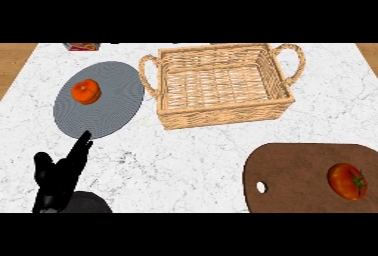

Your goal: Pick the tomato from the cutting board and place it in the basket

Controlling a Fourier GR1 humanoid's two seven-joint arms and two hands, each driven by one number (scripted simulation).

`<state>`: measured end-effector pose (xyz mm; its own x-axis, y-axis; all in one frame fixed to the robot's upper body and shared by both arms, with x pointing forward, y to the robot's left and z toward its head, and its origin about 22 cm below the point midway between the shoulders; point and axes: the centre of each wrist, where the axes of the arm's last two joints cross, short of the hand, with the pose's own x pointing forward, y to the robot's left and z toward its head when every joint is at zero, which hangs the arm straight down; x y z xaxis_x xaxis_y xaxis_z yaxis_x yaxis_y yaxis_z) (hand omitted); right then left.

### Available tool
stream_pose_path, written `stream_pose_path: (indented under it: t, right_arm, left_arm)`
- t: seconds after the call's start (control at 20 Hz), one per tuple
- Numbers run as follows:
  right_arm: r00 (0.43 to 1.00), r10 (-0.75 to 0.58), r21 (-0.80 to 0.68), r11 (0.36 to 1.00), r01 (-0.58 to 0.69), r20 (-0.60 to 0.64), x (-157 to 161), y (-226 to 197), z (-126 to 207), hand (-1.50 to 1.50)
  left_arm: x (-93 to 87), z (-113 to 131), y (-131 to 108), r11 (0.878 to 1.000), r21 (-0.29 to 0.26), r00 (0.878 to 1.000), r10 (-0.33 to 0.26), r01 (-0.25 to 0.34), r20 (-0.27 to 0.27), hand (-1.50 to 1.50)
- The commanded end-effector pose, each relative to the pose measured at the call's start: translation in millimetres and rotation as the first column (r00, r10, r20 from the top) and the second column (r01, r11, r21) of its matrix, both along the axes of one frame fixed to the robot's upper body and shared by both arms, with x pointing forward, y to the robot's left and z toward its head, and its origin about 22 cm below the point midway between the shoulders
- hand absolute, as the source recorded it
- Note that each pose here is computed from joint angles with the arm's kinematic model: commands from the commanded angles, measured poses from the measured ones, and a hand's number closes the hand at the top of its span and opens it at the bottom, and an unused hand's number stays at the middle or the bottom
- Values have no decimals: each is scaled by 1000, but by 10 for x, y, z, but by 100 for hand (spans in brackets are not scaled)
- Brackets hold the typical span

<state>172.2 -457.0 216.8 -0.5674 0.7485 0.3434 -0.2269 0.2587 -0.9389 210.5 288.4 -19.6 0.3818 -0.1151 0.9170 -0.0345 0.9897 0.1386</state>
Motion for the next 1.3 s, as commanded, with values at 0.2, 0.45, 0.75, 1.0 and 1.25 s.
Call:
stream_pose_path:
  t: [0.2, 0.45, 0.75, 1.0, 1.25]
  right_arm:
    - [994, 67, -21, 997, -69, -82, -4, 111, -527, -150]
    - [994, 69, -18, 997, -71, -81, 156, 109, -628, -150]
    - [996, 58, -6, 998, -58, -61, 258, 138, -933, -150]
    - [996, 71, 7, 997, -71, -55, 260, 188, -862, -150]
    - [994, 90, 8, 996, -89, -67, 264, 409, -1125, -150]
  left_arm:
    - [-109, -177, 145, 1000, -7, 987, 21, -22, -162, 0]
    - [-77, -247, -55, 1000, -19, 988, 6, -9, -152, 0]
    - [-61, -389, -43, 1000, -5, 987, 24, -25, -158, 0]
    - [-186, -302, -65, 1000, 4, 987, 28, -28, -158, 0]
    - [-149, -261, -37, 999, -3, 987, 37, -38, -158, 0]
